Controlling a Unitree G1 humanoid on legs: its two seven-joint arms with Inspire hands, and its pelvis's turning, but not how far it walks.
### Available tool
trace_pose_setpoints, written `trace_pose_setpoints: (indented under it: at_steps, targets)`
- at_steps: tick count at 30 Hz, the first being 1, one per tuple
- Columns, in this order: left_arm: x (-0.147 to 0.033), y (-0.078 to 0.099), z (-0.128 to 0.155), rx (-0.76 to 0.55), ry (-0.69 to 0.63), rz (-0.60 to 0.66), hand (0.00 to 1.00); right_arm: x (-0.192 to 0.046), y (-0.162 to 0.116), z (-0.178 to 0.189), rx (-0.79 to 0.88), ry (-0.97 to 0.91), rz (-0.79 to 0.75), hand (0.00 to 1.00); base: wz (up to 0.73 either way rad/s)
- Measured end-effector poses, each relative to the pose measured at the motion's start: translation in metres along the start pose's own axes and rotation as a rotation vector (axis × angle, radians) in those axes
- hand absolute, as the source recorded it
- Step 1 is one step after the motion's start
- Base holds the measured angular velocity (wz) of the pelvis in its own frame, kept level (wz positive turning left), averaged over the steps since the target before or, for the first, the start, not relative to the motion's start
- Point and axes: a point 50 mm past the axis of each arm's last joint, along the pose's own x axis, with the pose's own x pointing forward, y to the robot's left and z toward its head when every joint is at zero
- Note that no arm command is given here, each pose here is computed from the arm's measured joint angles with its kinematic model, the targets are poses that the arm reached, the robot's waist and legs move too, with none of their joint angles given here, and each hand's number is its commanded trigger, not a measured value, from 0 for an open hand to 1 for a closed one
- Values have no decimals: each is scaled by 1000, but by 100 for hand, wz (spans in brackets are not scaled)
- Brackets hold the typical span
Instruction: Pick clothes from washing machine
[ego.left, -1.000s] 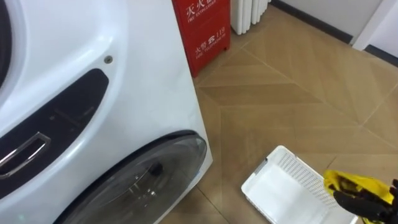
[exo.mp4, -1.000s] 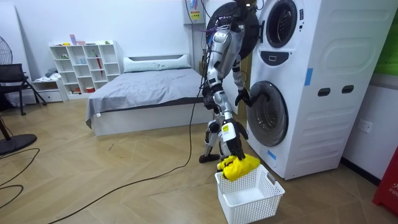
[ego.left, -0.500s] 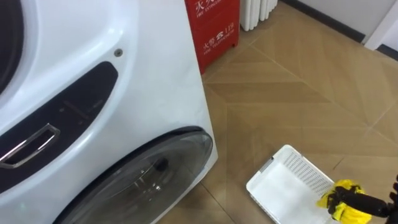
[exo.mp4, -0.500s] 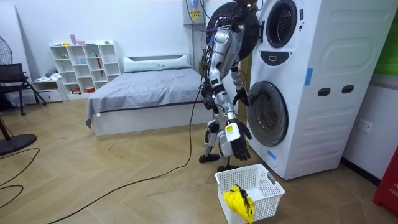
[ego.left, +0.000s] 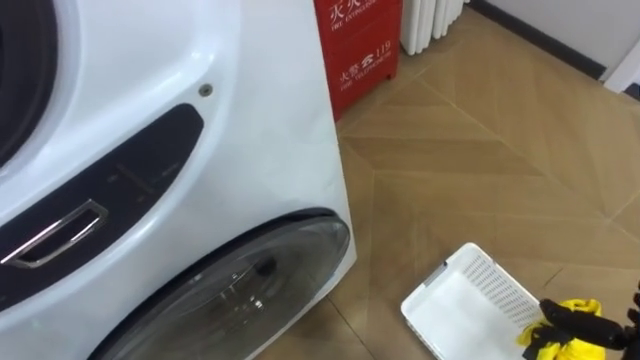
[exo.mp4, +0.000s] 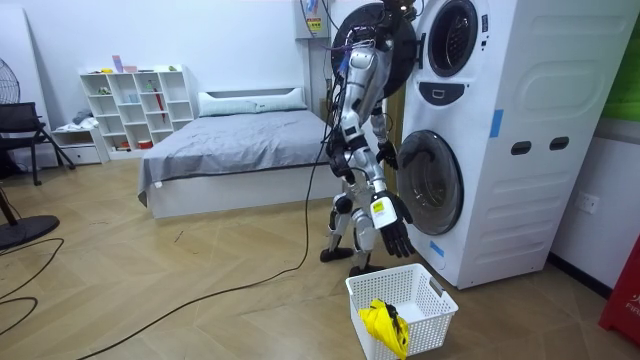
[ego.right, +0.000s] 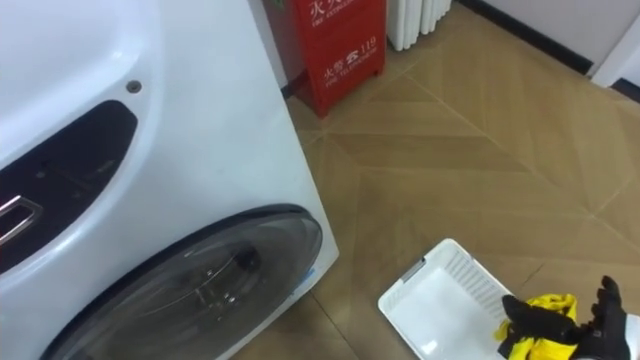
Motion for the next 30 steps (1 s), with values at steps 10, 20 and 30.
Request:
trace_pose_setpoints:
  at_steps: [10,20,30]
  targets:
    - [-2,-3,-6,-4,9,-5,0,-15,-4,-27,-37,55,16,0,2]
    - [-7,-4,-22,-27,44,0,0,-32,-33,-67,-102,176,-45,0,16]
    - [-17,-2,-44,-146,99,49,0,-71,-78,-139,-81,513,-171,0,43]
